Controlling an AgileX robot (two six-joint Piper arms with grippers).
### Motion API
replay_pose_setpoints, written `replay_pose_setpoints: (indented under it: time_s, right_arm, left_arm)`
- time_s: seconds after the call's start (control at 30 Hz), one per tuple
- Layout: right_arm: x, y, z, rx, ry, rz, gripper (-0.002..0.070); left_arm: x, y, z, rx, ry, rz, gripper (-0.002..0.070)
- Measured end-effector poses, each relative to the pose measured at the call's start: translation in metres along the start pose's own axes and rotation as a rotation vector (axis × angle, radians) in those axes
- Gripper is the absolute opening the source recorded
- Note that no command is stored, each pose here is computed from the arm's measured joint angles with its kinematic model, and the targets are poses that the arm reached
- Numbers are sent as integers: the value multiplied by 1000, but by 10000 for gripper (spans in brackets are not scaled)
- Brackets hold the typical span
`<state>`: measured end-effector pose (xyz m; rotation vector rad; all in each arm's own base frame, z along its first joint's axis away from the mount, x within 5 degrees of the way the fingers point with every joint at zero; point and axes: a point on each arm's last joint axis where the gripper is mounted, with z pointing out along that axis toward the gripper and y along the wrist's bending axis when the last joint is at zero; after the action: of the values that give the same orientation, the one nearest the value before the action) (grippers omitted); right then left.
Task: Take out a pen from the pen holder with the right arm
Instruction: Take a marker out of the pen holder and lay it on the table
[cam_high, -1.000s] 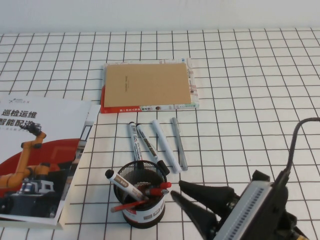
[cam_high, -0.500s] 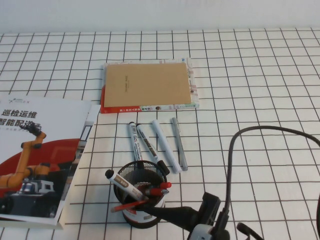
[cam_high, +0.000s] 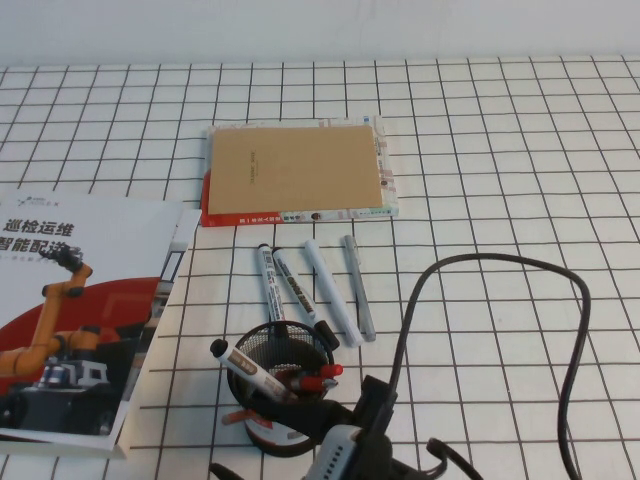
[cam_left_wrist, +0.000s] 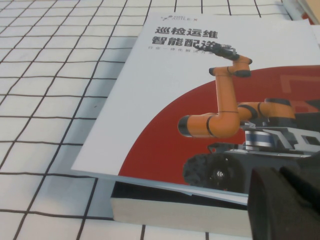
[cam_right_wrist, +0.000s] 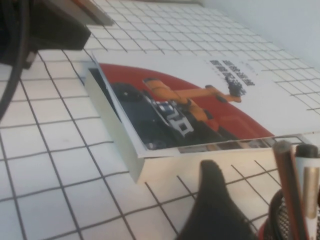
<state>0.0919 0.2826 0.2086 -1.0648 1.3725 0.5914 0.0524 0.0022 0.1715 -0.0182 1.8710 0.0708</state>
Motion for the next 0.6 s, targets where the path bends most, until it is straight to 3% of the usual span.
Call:
replay_pose_setpoints:
  time_s: [0.43, 0.6]
  right_arm:
    - [6, -3, 18, 93, 59, -15, 385]
    - [8, -5, 21, 129, 75, 5, 328]
  left_arm:
    - [0, 0, 0, 0, 0, 0, -3]
    - [0, 0, 0, 0, 0, 0, -3]
